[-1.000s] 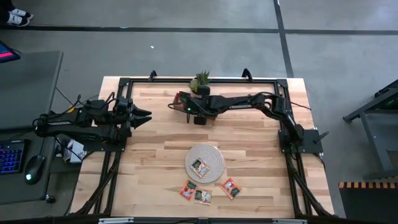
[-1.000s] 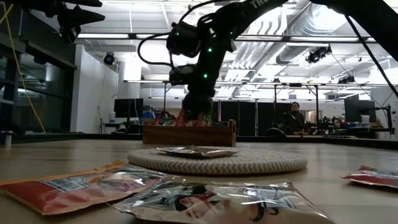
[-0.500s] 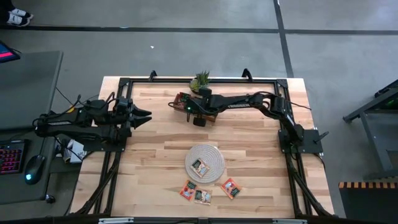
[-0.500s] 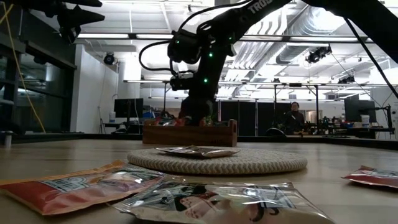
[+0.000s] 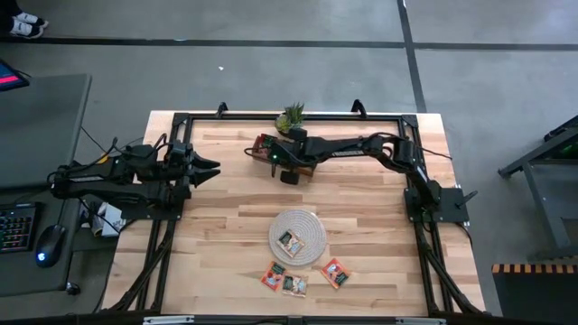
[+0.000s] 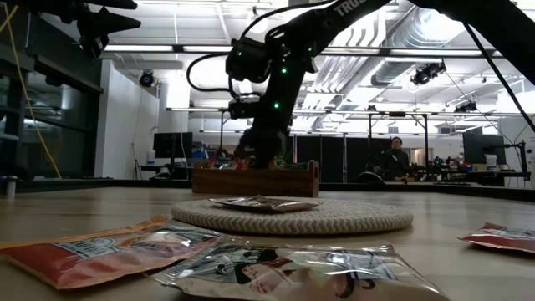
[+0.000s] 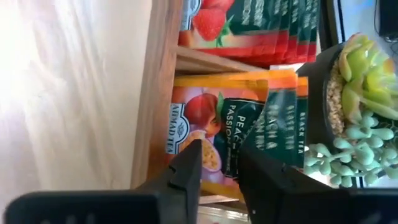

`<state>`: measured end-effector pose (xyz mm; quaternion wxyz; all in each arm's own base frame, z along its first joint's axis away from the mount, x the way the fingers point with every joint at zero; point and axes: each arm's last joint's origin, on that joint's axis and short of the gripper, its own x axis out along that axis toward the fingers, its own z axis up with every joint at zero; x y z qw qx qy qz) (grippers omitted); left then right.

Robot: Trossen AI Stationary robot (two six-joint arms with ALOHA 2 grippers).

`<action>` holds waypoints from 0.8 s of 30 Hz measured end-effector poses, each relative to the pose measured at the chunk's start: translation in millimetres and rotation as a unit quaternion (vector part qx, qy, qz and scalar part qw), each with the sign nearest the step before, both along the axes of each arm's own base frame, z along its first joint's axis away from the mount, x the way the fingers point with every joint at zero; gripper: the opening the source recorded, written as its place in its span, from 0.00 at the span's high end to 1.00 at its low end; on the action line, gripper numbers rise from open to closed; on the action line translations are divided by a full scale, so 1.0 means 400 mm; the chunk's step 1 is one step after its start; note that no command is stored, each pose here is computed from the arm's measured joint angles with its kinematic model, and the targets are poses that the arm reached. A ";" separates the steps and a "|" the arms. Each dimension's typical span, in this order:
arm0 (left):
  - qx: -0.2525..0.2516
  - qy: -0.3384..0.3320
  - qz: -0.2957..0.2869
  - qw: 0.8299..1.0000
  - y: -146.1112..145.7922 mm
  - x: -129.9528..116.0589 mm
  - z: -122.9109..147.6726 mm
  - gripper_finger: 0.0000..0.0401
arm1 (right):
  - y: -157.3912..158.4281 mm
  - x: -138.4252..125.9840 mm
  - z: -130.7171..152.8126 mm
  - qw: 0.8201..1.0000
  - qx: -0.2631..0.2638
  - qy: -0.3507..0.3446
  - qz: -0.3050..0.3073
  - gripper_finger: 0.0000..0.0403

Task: Pick & Place Tea
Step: Put the orange tea bag into the middle section of the wooden organizer, then put the light brown tea bag into the right section of the wooden organizer

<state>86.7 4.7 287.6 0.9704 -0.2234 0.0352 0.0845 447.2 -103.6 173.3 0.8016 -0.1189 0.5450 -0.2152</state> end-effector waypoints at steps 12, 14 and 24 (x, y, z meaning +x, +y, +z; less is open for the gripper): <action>0.000 0.000 0.000 1.000 0.000 0.000 0.000 0.66 | 0.011 -0.035 0.170 0.997 -0.016 -0.081 0.002 0.67; 0.000 0.000 0.000 1.000 0.000 0.000 0.000 0.66 | 0.018 -0.049 0.210 0.995 -0.017 -0.099 0.001 0.67; -0.011 0.002 0.004 1.000 0.000 0.000 -0.002 0.66 | 0.087 -0.129 0.391 0.978 0.027 -0.207 0.004 0.68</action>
